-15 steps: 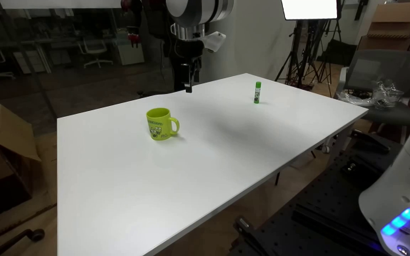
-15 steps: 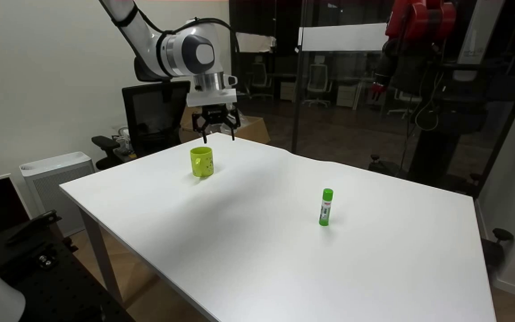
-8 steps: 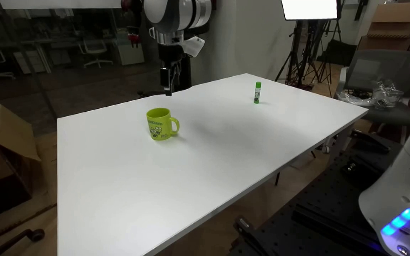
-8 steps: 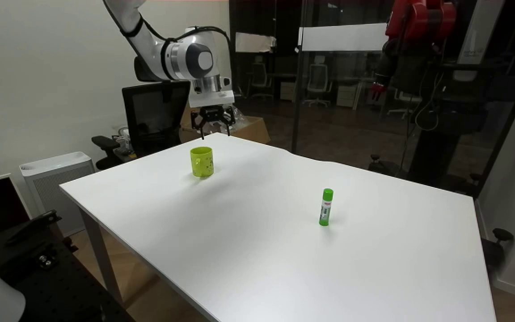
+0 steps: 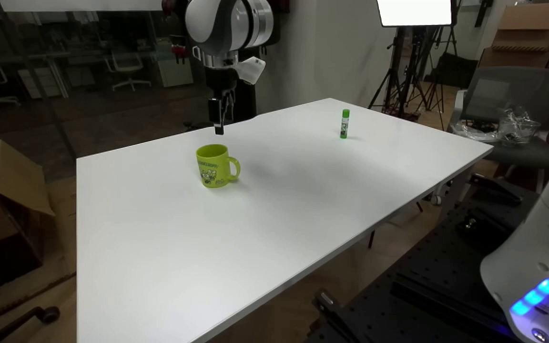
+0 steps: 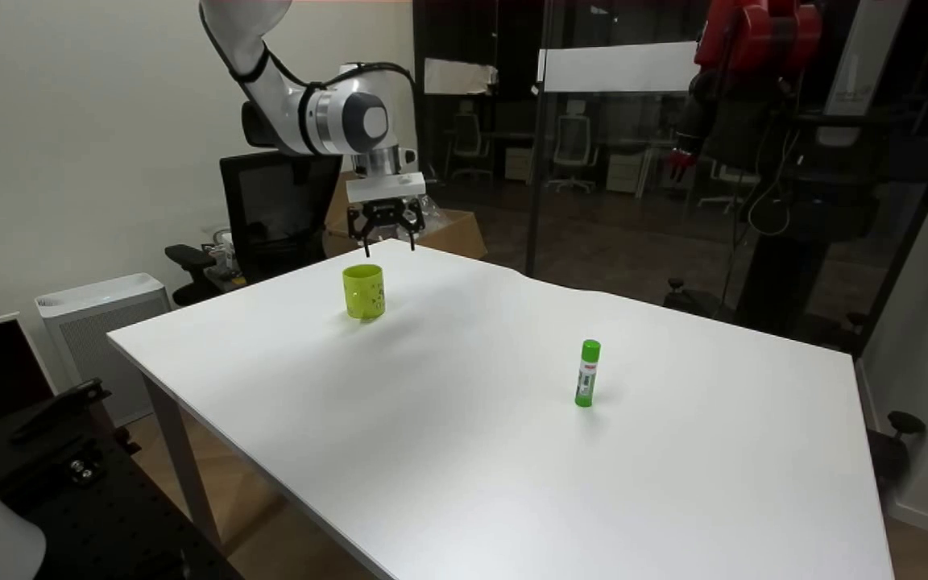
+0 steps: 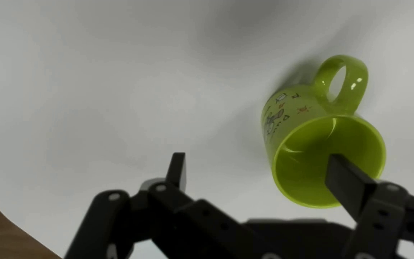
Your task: Shift the cup to the right
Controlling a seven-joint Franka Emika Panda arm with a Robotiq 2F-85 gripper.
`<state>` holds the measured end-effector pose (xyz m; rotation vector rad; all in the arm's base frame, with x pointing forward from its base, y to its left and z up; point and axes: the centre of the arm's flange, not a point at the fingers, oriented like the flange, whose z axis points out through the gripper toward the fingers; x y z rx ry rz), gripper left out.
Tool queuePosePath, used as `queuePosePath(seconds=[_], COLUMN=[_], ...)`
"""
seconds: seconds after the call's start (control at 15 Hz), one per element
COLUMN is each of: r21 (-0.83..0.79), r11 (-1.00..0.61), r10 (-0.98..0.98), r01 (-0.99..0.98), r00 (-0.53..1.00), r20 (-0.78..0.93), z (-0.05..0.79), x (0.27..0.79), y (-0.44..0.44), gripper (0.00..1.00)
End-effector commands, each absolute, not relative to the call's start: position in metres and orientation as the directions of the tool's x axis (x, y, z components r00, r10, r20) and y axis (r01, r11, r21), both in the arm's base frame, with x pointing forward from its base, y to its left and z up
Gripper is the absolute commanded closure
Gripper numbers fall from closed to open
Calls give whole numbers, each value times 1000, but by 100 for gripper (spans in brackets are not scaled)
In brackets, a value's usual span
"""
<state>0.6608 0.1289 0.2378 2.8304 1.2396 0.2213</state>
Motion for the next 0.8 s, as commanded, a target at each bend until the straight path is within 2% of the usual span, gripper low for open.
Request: queuePosePath(seconds=[0.0,0.73], r21=[88,77], r11=[-651,-617], r10=[758,785], r01=[754,783], r00=[642,608], r20=[113,117], z=[229,207], x=[659,657], y=[145,156], gripper=[0,0])
